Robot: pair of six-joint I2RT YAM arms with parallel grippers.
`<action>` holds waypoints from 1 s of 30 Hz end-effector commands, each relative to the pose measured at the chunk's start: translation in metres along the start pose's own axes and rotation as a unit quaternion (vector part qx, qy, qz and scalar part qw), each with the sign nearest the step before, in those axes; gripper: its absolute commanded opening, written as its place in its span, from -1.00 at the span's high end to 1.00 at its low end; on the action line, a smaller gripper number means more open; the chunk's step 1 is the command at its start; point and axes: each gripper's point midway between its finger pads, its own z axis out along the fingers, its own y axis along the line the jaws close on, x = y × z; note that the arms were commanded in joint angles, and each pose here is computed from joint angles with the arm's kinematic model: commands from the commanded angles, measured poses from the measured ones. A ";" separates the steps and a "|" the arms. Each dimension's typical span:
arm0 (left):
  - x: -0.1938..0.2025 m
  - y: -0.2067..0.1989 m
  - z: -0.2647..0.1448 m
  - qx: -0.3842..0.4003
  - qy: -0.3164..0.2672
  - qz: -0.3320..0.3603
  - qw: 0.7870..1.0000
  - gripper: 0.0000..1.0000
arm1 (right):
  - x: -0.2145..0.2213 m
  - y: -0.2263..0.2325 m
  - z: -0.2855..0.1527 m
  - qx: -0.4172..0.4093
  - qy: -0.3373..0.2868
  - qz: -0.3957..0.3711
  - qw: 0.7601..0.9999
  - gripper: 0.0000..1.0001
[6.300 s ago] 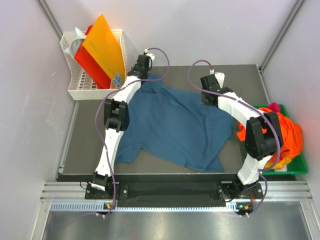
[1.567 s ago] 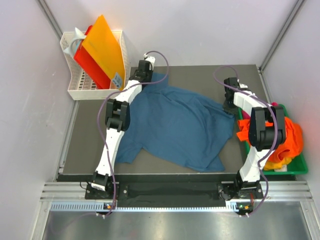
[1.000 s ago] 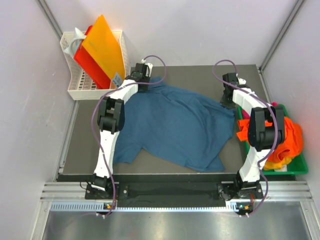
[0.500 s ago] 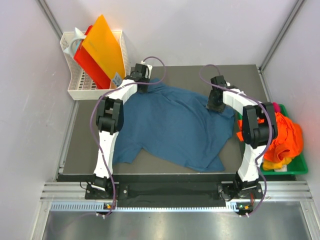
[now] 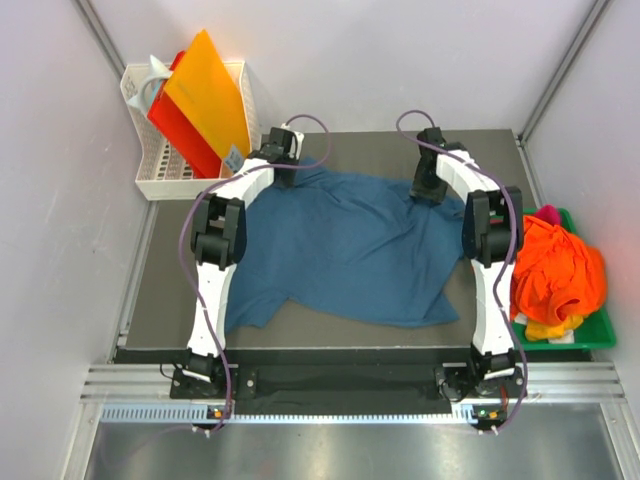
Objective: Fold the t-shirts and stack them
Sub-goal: Flatten out the tshirt
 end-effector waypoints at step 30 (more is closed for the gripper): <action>-0.122 0.007 -0.128 0.060 -0.184 -0.065 0.979 0.21 | -0.137 0.033 -0.158 -0.165 -0.254 0.053 0.952 -0.20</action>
